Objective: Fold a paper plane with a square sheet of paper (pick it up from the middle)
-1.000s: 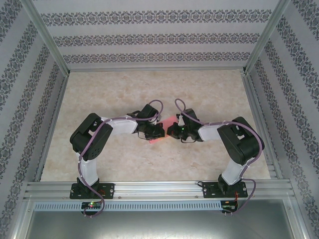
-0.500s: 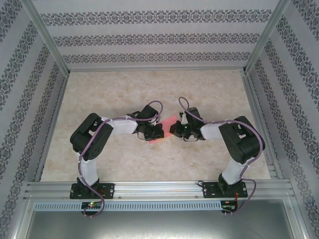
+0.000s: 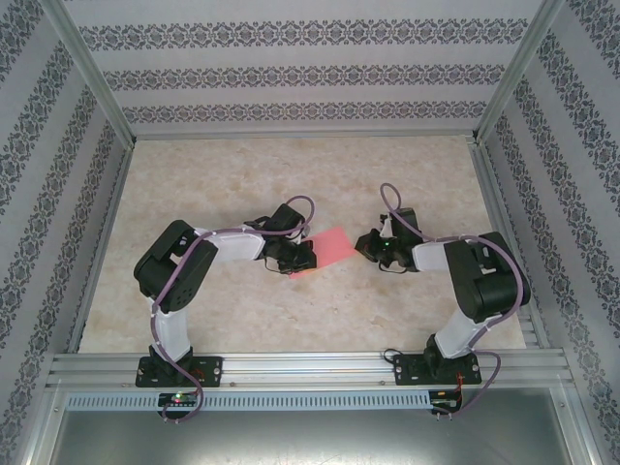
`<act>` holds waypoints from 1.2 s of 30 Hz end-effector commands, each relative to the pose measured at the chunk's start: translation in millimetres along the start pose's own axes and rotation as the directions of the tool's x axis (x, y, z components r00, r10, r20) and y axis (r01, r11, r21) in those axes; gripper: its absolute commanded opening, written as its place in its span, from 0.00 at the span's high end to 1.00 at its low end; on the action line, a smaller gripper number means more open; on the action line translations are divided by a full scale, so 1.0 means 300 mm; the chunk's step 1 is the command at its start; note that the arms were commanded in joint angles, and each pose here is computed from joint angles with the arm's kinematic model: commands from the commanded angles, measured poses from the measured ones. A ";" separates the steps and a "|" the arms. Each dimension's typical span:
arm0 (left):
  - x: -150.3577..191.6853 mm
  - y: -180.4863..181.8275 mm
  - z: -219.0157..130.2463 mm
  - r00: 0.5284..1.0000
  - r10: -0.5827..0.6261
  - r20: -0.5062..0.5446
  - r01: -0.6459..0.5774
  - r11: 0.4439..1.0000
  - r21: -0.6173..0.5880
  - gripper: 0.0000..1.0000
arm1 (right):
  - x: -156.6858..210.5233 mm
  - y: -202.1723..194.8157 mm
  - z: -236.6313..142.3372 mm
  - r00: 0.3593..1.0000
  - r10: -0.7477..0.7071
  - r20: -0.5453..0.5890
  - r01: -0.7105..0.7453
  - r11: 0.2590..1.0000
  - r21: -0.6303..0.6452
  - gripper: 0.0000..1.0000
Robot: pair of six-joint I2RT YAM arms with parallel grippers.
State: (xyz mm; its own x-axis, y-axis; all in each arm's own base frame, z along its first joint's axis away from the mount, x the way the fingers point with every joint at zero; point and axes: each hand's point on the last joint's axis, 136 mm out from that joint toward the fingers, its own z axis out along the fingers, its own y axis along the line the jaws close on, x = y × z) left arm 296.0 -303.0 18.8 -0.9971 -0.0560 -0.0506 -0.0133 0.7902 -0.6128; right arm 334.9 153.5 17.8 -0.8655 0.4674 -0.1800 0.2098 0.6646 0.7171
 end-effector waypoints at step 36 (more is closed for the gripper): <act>-0.101 -0.051 0.021 0.935 -0.235 0.264 0.196 0.967 0.163 1.00 | 0.245 0.134 0.193 0.990 -0.010 -0.140 0.005 0.999 -0.034 1.00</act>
State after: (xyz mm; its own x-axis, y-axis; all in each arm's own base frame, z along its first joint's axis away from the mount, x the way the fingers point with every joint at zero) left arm 324.3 -314.8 36.1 -0.9388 -0.3177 -0.1332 -0.1306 0.6859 -0.7159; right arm 317.4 254.7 17.8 -0.9212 0.3660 -0.1321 0.1358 0.6205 0.7724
